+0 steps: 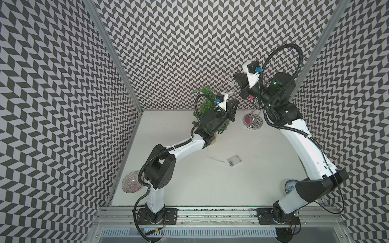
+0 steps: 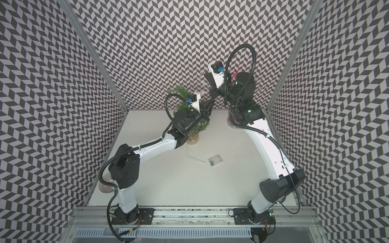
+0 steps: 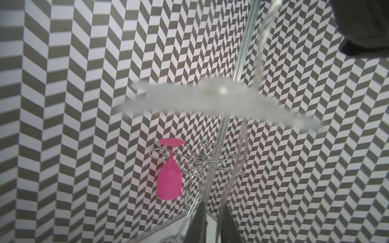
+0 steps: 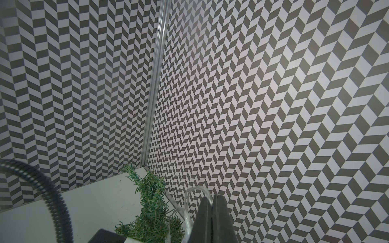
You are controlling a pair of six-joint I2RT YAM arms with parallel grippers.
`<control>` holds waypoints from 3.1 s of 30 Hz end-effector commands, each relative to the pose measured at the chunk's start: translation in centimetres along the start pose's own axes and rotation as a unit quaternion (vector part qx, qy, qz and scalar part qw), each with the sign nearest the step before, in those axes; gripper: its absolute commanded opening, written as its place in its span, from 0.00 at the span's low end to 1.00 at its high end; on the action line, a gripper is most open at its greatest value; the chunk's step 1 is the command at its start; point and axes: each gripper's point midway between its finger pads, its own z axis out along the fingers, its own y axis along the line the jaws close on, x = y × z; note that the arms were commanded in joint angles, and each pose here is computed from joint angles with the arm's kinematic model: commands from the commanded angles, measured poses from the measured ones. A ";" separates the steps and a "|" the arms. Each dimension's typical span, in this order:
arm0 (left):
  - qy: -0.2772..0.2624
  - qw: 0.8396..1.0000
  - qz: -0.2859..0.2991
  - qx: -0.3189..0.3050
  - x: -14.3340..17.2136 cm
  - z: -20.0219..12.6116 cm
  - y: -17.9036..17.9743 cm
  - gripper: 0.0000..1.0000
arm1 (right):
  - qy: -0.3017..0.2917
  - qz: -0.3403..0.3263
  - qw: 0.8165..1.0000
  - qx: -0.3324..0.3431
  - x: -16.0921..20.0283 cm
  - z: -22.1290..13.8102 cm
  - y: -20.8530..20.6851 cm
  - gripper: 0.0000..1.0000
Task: Wrap string light around the christmas tree
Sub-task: Wrap the light string around the Christmas tree.
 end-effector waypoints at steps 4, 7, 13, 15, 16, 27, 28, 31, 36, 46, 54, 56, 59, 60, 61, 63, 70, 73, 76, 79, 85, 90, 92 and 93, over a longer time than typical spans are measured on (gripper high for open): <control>-0.032 0.999 -0.005 0.019 -1.5 0.0 -0.8 0.00 | -0.035 -0.019 0.999 0.011 -2.9 -1.4 -0.1 0.00; -0.022 1.000 0.012 0.019 -2.3 -0.9 -1.7 0.00 | -0.023 -0.021 0.999 0.023 -2.3 -1.3 -0.5 0.04; 0.037 0.997 0.066 0.006 -4.0 -4.5 -2.8 0.00 | -0.025 -0.015 0.998 0.047 -1.9 -2.4 -0.9 0.46; 0.059 0.994 0.087 -0.003 -4.5 -6.2 -2.9 0.00 | -0.029 -0.010 0.998 0.049 -1.9 -2.8 -0.7 0.53; 0.067 0.993 0.094 -0.006 -4.6 -6.9 -2.8 0.00 | -0.030 -0.009 0.998 0.049 -1.9 -2.9 -0.7 0.54; 0.163 0.975 0.147 -0.046 -5.5 -11.7 0.3 0.00 | -0.003 0.002 0.997 0.076 -0.7 -3.5 -1.4 0.64; 0.164 0.974 0.149 -0.051 -6.0 -12.0 0.8 0.00 | -0.002 0.001 0.997 0.078 -0.6 -3.5 -1.4 0.64; 0.156 0.971 0.169 -0.064 -8.1 -13.0 1.8 0.00 | 0.000 -0.002 0.997 0.080 -0.4 -3.9 -1.3 0.65; 0.154 0.964 0.210 -0.063 -11.5 -13.1 1.6 0.00 | 0.006 -0.002 0.996 0.084 0.3 -4.0 -1.3 0.65; 0.119 0.949 0.265 -0.120 -18.8 -14.6 6.2 0.00 | 0.002 -0.004 0.996 0.084 -0.1 -4.2 -1.3 0.66; 0.187 0.940 0.277 -0.071 -15.8 -11.2 10.6 0.00 | -0.004 0.000 0.998 0.065 -0.1 -3.4 -0.8 0.66; 0.189 0.938 0.280 -0.072 -15.3 -10.6 12.0 0.00 | -0.003 -0.001 0.998 0.060 0.1 -3.1 -0.7 0.66; 0.196 0.936 0.284 -0.072 -14.8 -9.8 13.9 0.00 | 0.002 -0.002 0.999 0.054 0.7 -2.5 -0.6 0.66; 0.195 0.935 0.285 -0.075 -14.9 -9.6 14.4 0.00 | 0.003 -0.002 0.999 0.053 0.9 -2.3 -0.5 0.66; 0.193 0.936 0.285 -0.074 -14.9 -9.4 14.7 0.00 | 0.004 -0.003 0.999 0.052 1.0 -2.2 -0.5 0.67; 0.189 0.936 0.288 -0.071 -14.8 -9.3 15.1 0.00 | 0.008 -0.004 0.999 0.051 1.5 -1.9 -0.5 0.67; 0.145 0.935 0.305 -0.108 -16.7 -11.2 16.1 0.00 | 0.018 -0.004 0.999 0.048 2.7 -1.2 -0.5 0.67; 0.134 0.937 0.300 -0.117 -17.2 -12.3 16.7 0.00 | 0.018 0.000 0.999 0.046 2.9 -0.9 -0.4 0.67; 0.158 0.939 0.286 -0.109 -16.7 -12.2 18.1 0.00 | 0.016 0.003 0.999 0.043 2.8 -0.8 -0.3 0.67; 0.172 0.940 0.276 -0.101 -16.2 -11.4 19.1 0.00 | 0.019 0.001 0.999 0.044 3.0 -0.8 -0.3 0.67; 0.178 0.945 0.256 -0.101 -14.5 -11.2 20.6 0.00 | 0.025 -0.001 0.999 0.043 3.5 -0.7 -0.3 0.67; 0.201 0.941 0.259 -0.084 -13.2 -9.8 22.3 0.00 | 0.032 -0.005 0.999 0.043 3.9 -0.6 -0.3 0.67; 0.196 0.942 0.262 -0.078 -13.4 -8.8 22.6 0.00 | 0.034 -0.006 0.998 0.042 4.0 -0.7 -0.2 0.67; 0.195 0.942 0.262 -0.078 -13.6 -8.3 23.0 0.00 | 0.036 -0.007 0.998 0.042 4.1 -0.8 -0.2 0.67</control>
